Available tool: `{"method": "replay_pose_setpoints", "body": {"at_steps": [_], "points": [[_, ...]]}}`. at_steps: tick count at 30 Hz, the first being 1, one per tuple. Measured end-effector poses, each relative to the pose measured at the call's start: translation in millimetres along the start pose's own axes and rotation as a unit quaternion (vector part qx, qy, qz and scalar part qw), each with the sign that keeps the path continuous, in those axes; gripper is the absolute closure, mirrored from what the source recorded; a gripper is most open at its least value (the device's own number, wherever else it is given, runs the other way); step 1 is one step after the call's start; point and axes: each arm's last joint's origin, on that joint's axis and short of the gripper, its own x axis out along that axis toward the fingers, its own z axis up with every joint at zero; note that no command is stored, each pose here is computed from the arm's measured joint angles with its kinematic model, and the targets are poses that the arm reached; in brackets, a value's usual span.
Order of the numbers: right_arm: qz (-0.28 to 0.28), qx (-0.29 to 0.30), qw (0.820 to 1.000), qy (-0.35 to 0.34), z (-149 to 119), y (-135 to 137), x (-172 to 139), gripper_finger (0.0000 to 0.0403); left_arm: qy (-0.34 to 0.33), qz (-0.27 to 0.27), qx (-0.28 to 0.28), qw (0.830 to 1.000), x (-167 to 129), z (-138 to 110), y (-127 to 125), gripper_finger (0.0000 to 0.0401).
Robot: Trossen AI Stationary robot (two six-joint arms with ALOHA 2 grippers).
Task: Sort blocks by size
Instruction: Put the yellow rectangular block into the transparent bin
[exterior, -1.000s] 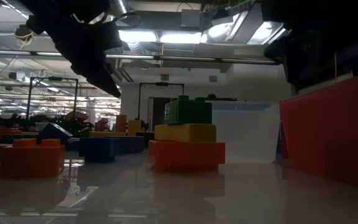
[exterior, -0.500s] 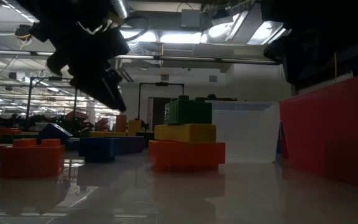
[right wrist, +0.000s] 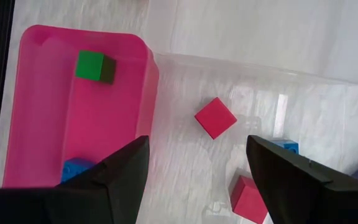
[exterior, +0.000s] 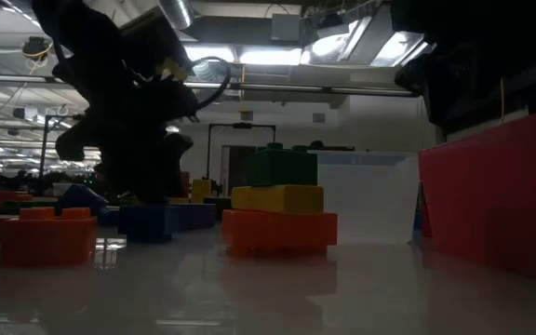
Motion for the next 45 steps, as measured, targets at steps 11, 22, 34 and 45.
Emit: {"method": "replay_pose_setpoints", "body": {"at_steps": [11, 22, 34, 45], "points": [[-0.001, 0.005, 1.0, 0.024, -4.8, -0.3, -0.2, 0.0135, -0.008, 0.009, -0.022, 1.0, 3.1, 0.1, 6.9, 0.0262], [-0.087, 0.017, 0.995, 0.055, -19.5, -14.6, -17.5, 0.0135, -0.086, 0.024, -0.06, 0.994, -14.9, 43.5, 18.1, 0.0287], [-0.182, 0.072, 0.978, 0.066, -34.4, -50.6, -7.4, 0.0135, -0.287, 0.037, -0.093, 0.953, -38.0, 97.2, 29.5, 0.0279], [-0.195, 0.167, 0.961, 0.103, -57.1, -67.8, 4.4, 0.0135, -0.32, 0.022, -0.098, 0.942, 13.5, 101.6, 19.7, 0.0251]]}}
